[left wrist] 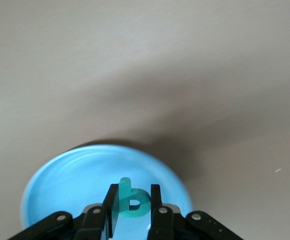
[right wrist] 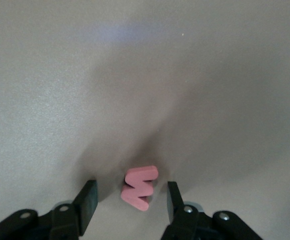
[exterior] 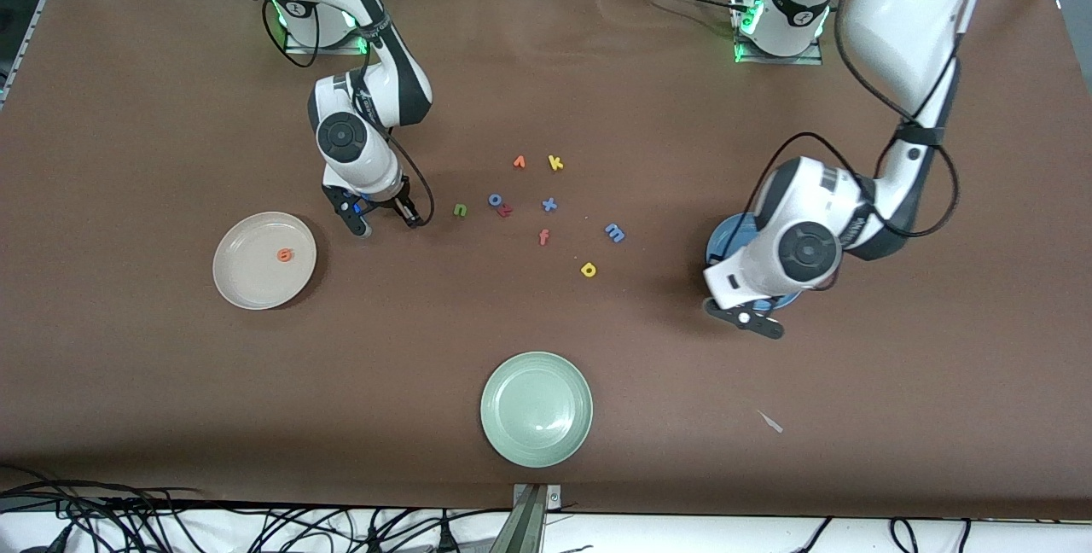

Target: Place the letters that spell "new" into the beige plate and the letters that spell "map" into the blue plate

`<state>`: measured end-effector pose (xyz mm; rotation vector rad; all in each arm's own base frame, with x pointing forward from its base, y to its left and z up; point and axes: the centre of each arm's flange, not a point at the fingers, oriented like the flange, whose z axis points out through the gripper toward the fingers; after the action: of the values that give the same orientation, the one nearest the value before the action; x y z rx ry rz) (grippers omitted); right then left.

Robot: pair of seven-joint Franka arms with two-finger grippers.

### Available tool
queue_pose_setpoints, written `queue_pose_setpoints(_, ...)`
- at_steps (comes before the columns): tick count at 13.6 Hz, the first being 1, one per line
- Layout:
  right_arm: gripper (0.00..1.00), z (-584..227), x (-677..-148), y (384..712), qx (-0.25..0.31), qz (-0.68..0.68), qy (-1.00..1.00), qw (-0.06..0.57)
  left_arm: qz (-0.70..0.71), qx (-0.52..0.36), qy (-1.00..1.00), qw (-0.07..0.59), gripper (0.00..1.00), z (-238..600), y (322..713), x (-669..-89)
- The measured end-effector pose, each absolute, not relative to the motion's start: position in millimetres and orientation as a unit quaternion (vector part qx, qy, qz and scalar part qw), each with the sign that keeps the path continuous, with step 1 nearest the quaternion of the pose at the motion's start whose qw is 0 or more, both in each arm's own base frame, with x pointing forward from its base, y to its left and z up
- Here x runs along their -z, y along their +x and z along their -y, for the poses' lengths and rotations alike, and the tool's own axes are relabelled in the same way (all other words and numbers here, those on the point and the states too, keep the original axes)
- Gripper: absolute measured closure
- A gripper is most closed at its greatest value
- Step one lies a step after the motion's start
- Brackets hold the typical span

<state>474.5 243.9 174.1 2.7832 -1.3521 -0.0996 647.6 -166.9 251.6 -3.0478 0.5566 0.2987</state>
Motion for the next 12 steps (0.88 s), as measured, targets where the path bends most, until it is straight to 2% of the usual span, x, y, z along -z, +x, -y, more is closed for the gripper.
queue_pose_setpoints(1, 0.42, -244.2, -175.1, 475.3, 0.030, 0.437, 0.899, 0.021, -0.178, -0.103, -0.979, 0.013, 0.71, 152.4, 648.5, -248.7)
queue_pose_setpoints(2, 0.43, -244.3, -175.2, 475.3, 0.030, 0.436, 0.899, 0.020, -0.177, -0.111, -0.978, 0.012, 0.71, 141.2, 647.4, -242.7)
queue_pose_setpoints(4, 0.58, -245.1, -176.7, 476.4, 0.027, 0.436, 0.899, 0.017, -0.177, -0.120, -0.977, 0.010, 0.71, 131.0, 644.8, -233.9)
queue_pose_setpoints(5, 0.58, -245.1, -176.8, 476.5, 0.027, 0.436, 0.899, 0.017, -0.177, -0.122, -0.977, 0.010, 0.71, 129.9, 643.7, -231.5)
queue_pose_setpoints(6, 0.64, -245.3, -177.1, 476.7, 0.027, 0.436, 0.899, 0.017, -0.178, -0.124, -0.976, 0.010, 0.65, 130.5, 642.9, -229.7)
queue_pose_setpoints(7, 0.65, -245.3, -177.2, 476.7, 0.027, 0.436, 0.899, 0.017, -0.179, -0.125, -0.976, 0.009, 0.57, 132.7, 642.2, -228.6)
queue_pose_setpoints(8, 0.71, -245.4, -177.4, 476.9, 0.026, 0.436, 0.899, 0.016, -0.182, -0.125, -0.975, 0.008, 0.46, 136.2, 641.6, -228.8)
queue_pose_setpoints(12, 0.71, -246.7, -179.2, 478.3, 0.026, 0.435, 0.900, 0.015, -0.179, -0.117, -0.977, 0.004, 0.07, 153.1, 641.8, -235.5)
